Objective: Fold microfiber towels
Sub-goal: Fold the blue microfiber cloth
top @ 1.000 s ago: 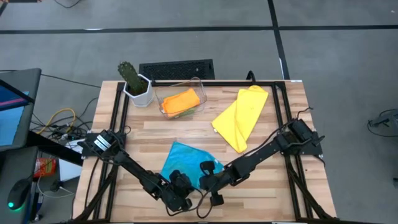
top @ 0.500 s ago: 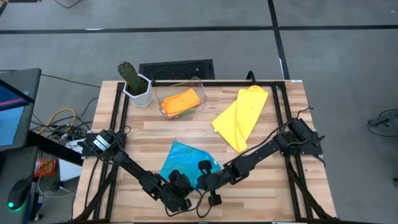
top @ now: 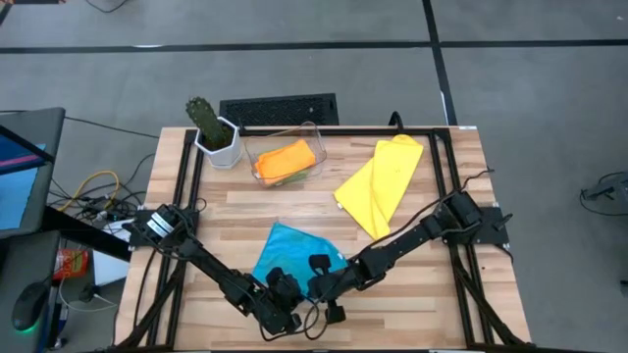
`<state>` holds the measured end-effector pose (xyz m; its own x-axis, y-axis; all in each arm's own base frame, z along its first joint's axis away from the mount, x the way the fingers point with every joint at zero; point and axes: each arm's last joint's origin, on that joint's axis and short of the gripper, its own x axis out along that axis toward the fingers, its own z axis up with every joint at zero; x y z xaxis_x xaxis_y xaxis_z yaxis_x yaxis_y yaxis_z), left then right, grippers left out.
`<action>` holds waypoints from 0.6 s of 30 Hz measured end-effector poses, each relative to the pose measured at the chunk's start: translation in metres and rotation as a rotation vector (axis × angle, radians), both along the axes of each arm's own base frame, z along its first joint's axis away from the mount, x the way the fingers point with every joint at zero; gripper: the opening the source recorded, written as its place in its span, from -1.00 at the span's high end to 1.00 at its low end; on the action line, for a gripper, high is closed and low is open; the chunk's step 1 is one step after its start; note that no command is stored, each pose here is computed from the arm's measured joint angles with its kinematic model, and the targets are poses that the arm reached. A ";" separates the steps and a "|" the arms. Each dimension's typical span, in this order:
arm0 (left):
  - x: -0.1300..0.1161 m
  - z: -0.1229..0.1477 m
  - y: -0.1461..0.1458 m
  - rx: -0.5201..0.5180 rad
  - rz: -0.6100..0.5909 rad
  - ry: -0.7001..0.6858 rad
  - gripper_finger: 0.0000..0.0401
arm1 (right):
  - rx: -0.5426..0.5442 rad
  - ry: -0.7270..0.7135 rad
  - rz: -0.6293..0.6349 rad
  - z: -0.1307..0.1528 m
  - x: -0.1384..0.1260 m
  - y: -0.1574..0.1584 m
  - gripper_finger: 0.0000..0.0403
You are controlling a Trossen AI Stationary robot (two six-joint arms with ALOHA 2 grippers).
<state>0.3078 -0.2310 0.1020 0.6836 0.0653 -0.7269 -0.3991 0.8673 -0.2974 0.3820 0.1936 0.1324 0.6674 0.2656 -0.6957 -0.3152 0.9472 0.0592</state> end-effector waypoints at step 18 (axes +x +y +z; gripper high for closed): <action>-0.004 0.010 0.000 -0.004 -0.061 0.019 1.00 | 0.000 -0.015 -0.058 0.000 0.014 -0.018 0.52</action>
